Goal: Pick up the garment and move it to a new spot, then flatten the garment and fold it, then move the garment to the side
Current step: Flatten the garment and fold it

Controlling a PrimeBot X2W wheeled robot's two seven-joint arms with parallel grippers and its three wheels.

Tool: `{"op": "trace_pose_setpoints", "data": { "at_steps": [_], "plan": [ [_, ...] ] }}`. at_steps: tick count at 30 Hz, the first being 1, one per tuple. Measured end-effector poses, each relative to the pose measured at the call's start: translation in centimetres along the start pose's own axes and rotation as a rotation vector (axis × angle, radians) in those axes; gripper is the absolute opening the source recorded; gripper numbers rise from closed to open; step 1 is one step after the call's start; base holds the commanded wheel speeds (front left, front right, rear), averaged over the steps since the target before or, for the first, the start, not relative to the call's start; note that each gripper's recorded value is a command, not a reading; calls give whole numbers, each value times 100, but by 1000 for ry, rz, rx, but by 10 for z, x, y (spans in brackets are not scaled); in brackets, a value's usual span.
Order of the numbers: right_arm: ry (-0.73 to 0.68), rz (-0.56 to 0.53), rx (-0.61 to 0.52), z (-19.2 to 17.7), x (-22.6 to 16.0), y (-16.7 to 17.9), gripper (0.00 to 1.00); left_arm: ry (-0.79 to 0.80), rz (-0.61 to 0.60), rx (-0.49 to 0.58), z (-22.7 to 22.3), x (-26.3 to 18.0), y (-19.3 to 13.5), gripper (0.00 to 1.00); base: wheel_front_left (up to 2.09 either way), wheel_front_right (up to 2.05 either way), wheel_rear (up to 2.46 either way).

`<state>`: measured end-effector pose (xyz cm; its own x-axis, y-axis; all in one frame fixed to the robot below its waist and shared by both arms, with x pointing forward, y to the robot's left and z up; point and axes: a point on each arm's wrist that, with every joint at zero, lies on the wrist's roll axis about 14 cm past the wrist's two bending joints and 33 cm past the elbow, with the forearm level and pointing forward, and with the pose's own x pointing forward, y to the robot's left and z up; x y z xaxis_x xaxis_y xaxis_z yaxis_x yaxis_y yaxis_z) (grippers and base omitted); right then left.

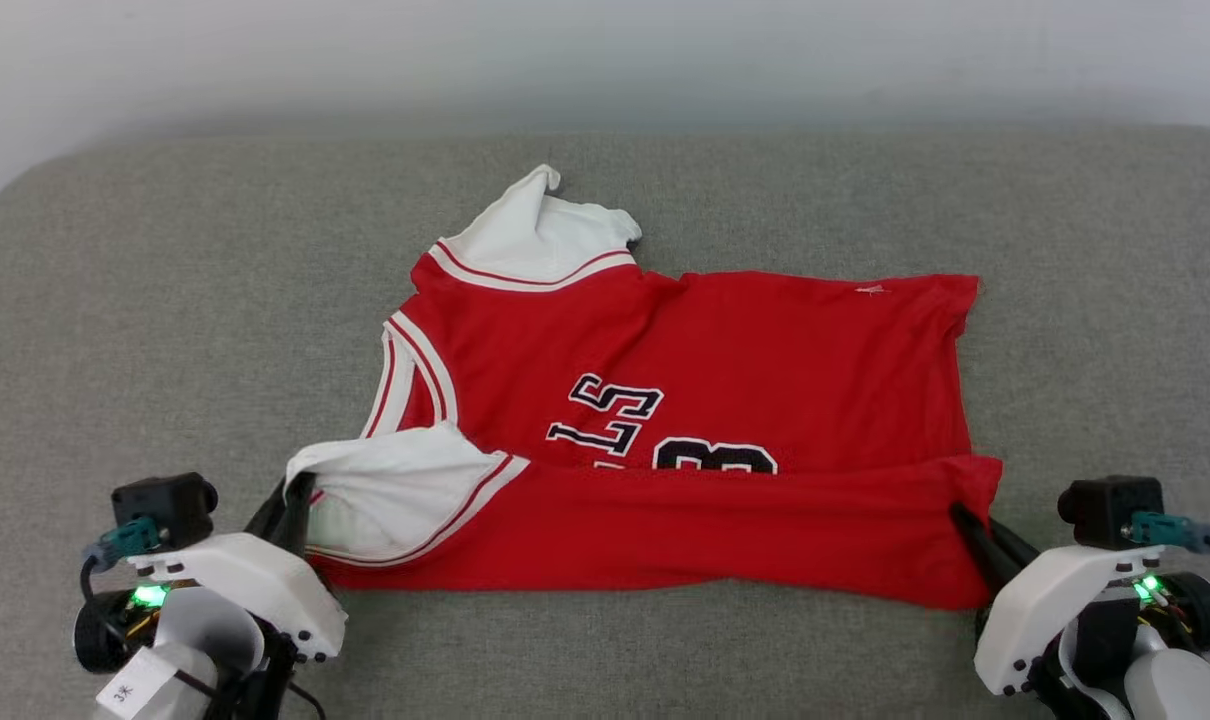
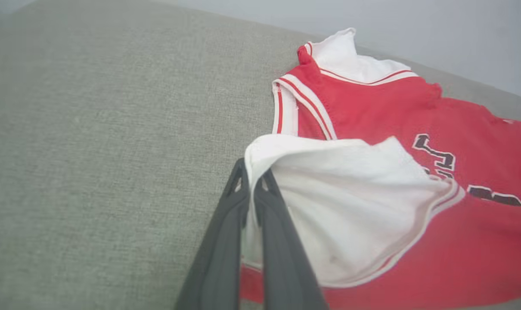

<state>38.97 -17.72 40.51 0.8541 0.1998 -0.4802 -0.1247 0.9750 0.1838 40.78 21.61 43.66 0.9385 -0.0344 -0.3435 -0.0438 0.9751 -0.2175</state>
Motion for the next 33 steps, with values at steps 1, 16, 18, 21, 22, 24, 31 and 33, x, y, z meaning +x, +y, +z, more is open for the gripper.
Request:
{"op": "trace_pose_setpoints", "data": {
  "at_steps": [1,16,18,21,22,24,31,33],
  "plan": [
    [6,-1,1,-2,3,-1,0,23,-4,3,-6,4,0,0,0,0,0],
    [7,-13,28,-17,25,-5,100,185,-44,12,-49,26,-5,41,0,0,0],
    [-47,-16,43,-7,23,-5,100,164,-36,12,-45,25,-4,100,0,0,0],
    [-197,-17,58,22,17,-4,100,112,-13,12,-32,23,0,100,0,0,0],
    [-242,-17,55,31,14,-4,100,93,-3,15,-27,22,2,100,0,0,0],
    [-321,-16,46,47,7,-3,100,58,9,19,-16,19,5,100,0,0,0],
    [-528,-36,-8,91,-23,0,100,13,43,32,8,3,16,100,0,0,0],
    [-546,-44,-14,94,-30,1,100,18,37,47,16,0,16,100,0,0,0]
  ]
}}
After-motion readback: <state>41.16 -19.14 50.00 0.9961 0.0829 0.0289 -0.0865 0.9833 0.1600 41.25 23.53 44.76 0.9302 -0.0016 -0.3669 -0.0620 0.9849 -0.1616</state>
